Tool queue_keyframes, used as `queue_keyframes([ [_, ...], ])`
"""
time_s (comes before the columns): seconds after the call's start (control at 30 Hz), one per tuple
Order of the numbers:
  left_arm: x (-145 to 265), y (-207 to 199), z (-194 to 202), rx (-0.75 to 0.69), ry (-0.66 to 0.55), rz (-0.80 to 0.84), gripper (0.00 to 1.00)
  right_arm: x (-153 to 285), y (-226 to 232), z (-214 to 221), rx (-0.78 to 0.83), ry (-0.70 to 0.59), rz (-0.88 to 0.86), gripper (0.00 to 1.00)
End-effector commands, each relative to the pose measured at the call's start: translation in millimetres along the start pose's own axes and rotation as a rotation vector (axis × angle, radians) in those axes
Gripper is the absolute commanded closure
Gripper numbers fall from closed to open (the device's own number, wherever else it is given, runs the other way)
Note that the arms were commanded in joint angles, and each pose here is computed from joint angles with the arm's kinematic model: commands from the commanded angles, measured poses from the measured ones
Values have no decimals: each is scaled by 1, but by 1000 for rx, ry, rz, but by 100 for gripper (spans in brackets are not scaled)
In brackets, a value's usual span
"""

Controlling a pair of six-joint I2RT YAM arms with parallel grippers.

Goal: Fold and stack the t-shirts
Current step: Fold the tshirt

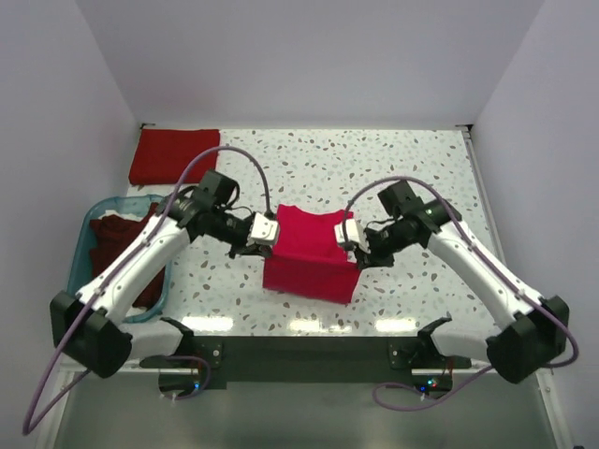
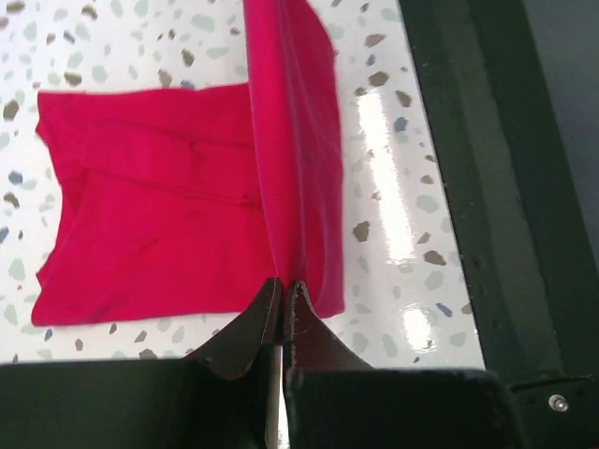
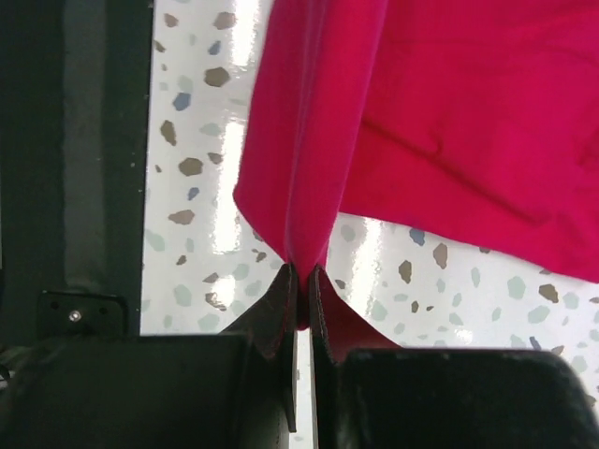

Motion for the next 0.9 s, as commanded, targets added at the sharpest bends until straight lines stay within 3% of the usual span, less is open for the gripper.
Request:
queue_keyframes([
  [0.0,3,42,11,54,8,-26,100,4,-28,8,-27,-15,-26,100],
  [0.27,-4,135,30,75,9,-3,100,-30,-115,42,-132,-11,-129,100],
  [0.47,-44,186,77,183,41,10,100,-58,-173,77,-274,-1,-198,100],
  [0.67,-68,194,111,269,68,-28,100,-95,-186,104,-387,18,-265,100],
  [0.87,-68,155,117,308,54,8,100,-104,-155,101,-399,34,-300,100],
])
Point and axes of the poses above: each gripper's point midway between its finger pads, its own x axis back along the fingers, its own y axis along the line the jaws close on, z = x × y, the point moved 10 cm from there along x, back along the fingers, and after that the axes turned 7 degrees about x, right-handed, at the moved point
